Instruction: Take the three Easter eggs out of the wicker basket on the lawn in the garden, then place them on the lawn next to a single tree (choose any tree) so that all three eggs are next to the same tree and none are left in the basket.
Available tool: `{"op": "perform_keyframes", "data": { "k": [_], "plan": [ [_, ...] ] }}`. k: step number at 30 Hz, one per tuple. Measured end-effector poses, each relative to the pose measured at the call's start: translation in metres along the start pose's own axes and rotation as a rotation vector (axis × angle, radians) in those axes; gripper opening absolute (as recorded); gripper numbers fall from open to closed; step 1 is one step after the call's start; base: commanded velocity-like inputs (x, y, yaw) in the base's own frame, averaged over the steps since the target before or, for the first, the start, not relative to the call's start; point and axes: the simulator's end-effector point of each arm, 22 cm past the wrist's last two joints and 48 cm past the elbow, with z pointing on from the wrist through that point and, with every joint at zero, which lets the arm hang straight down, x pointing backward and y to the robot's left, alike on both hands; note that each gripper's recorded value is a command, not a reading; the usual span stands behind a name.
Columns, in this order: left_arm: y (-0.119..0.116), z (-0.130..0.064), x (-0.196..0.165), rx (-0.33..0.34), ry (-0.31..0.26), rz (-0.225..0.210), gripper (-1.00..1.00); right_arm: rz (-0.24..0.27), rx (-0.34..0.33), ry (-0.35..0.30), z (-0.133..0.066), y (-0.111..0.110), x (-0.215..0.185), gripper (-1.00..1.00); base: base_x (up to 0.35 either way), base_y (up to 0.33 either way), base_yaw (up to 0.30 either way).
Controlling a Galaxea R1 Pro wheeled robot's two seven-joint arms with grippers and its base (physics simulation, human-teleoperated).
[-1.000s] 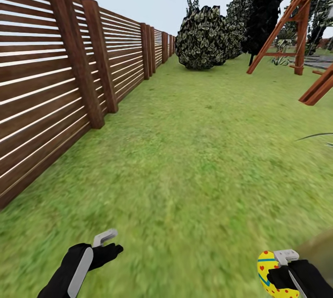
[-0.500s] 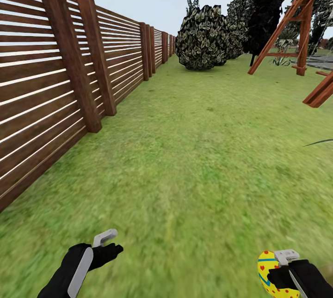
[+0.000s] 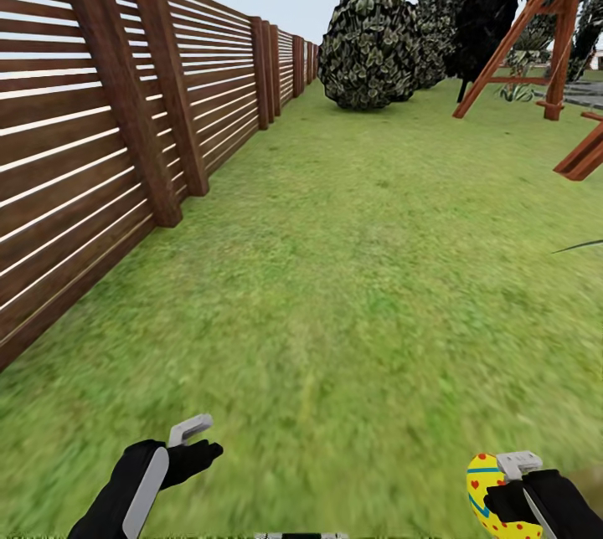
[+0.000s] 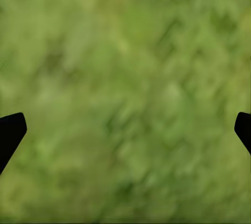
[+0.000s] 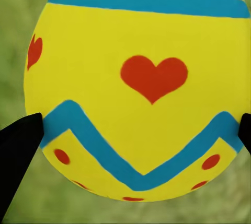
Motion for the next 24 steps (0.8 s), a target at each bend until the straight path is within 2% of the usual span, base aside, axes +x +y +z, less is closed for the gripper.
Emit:
{"op": "perform_keyframes", "data": {
  "k": [24],
  "plan": [
    [0.017, 0.032, 0.033, -0.035, 0.089, -0.012, 1.00, -0.018, -0.010, 0.096, 0.030, 0.010, 0.033, -1.00, 0.000, 0.000, 0.000]
  ]
}}
